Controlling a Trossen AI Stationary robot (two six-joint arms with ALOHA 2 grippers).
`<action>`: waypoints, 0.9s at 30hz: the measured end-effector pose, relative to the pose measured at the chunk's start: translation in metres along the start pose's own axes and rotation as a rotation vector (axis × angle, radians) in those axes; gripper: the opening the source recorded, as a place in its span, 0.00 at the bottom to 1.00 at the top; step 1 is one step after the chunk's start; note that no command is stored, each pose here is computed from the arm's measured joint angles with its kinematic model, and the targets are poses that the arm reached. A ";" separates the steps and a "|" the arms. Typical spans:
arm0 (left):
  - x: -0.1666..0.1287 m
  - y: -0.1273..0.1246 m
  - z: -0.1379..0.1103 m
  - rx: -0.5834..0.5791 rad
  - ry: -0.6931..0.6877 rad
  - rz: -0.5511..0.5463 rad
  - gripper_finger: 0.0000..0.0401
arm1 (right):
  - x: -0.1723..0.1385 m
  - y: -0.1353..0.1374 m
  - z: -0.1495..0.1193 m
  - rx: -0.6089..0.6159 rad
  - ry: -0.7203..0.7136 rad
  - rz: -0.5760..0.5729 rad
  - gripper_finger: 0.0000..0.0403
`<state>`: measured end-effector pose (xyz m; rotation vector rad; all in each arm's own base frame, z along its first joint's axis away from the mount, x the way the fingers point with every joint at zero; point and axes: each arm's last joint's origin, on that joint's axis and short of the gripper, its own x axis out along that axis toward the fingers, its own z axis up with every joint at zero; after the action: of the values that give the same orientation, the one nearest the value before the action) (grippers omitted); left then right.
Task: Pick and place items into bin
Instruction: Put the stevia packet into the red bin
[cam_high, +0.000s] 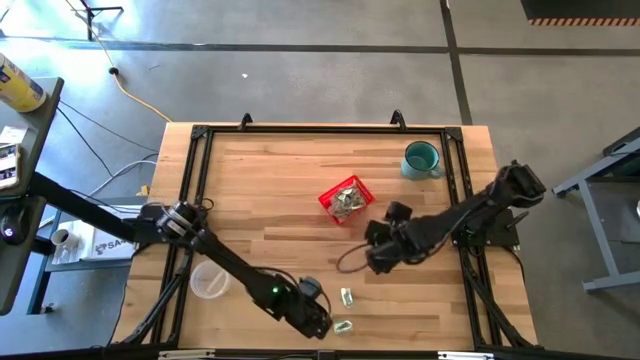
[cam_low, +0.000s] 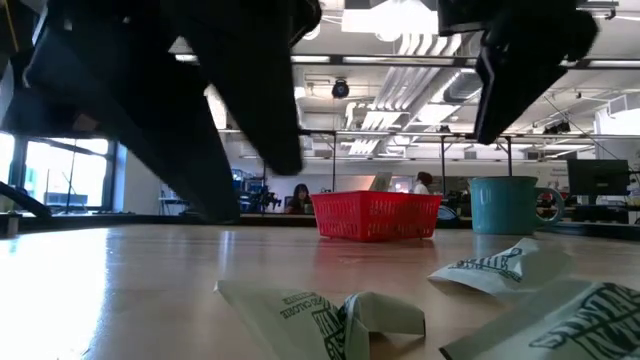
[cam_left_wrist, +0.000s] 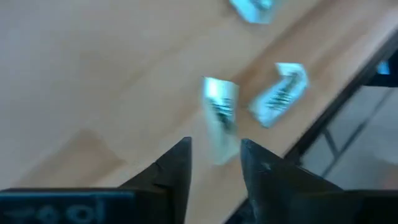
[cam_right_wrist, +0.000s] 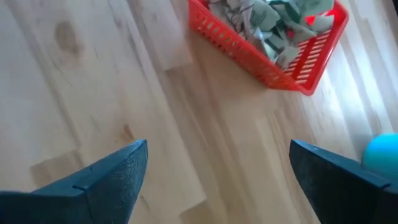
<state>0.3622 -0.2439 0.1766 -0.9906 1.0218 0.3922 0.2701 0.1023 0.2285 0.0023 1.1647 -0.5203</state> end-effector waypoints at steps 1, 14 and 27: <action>0.003 -0.003 -0.001 -0.002 0.002 -0.014 0.45 | -0.002 0.003 -0.003 0.003 -0.005 -0.002 0.94; 0.021 -0.008 -0.006 -0.055 0.012 -0.029 0.82 | -0.013 0.015 -0.015 0.059 -0.052 -0.004 0.95; 0.039 0.007 -0.011 -0.001 0.016 0.097 0.46 | -0.014 0.016 -0.017 0.086 -0.076 -0.018 0.95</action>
<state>0.3714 -0.2553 0.1382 -0.9487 1.0869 0.4657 0.2578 0.1267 0.2297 0.0453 1.0685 -0.5814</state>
